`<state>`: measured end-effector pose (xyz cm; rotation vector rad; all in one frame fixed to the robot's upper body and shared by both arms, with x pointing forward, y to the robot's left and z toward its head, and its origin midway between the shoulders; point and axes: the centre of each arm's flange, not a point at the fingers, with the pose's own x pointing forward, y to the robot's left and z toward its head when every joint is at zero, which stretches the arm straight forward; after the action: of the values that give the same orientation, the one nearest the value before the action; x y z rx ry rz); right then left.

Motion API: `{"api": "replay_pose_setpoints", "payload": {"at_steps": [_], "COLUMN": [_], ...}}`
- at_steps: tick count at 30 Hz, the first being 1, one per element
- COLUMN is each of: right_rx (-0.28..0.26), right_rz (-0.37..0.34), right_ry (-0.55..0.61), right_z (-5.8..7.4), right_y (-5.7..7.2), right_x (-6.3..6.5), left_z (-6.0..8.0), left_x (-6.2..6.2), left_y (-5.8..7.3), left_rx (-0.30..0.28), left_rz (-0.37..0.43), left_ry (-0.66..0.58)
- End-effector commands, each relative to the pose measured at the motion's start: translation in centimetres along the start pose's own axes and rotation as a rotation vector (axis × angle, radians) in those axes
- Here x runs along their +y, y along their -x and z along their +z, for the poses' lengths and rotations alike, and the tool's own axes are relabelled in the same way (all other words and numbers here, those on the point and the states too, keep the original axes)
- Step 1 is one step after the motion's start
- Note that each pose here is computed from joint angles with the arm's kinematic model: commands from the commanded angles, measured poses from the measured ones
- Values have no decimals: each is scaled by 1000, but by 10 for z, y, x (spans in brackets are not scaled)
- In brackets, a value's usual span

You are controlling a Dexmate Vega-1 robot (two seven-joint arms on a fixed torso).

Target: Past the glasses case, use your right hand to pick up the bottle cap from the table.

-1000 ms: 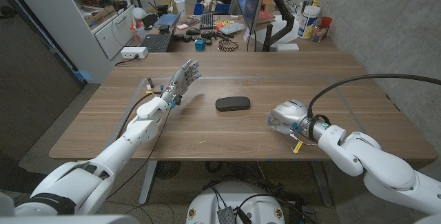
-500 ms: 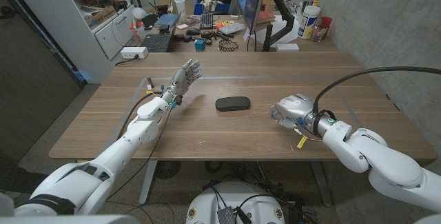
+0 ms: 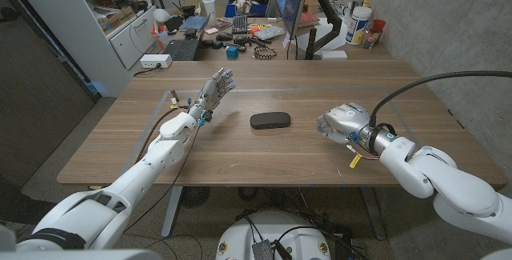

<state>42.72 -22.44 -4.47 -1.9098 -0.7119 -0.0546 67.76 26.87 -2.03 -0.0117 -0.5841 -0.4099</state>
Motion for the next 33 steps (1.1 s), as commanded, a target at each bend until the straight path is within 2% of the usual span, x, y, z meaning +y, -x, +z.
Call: {"api": "replay_pose_setpoints", "payload": {"at_steps": [1, 23, 33], "right_rx": [7, 20, 30], "right_rz": [-39, -89, -118], "right_ry": [16, 31, 36], "right_z": [-5, -9, -13], "right_y": [1, -1, -1], "right_x": [-9, -22, -28], "left_z": [2, 3, 5], "left_x": [-1, -2, -2], "left_y": [1, -1, 3], "left_rx": [1, -4, -9], "left_rz": [-3, -9, -8], "left_ry": [-3, -2, -3]}}
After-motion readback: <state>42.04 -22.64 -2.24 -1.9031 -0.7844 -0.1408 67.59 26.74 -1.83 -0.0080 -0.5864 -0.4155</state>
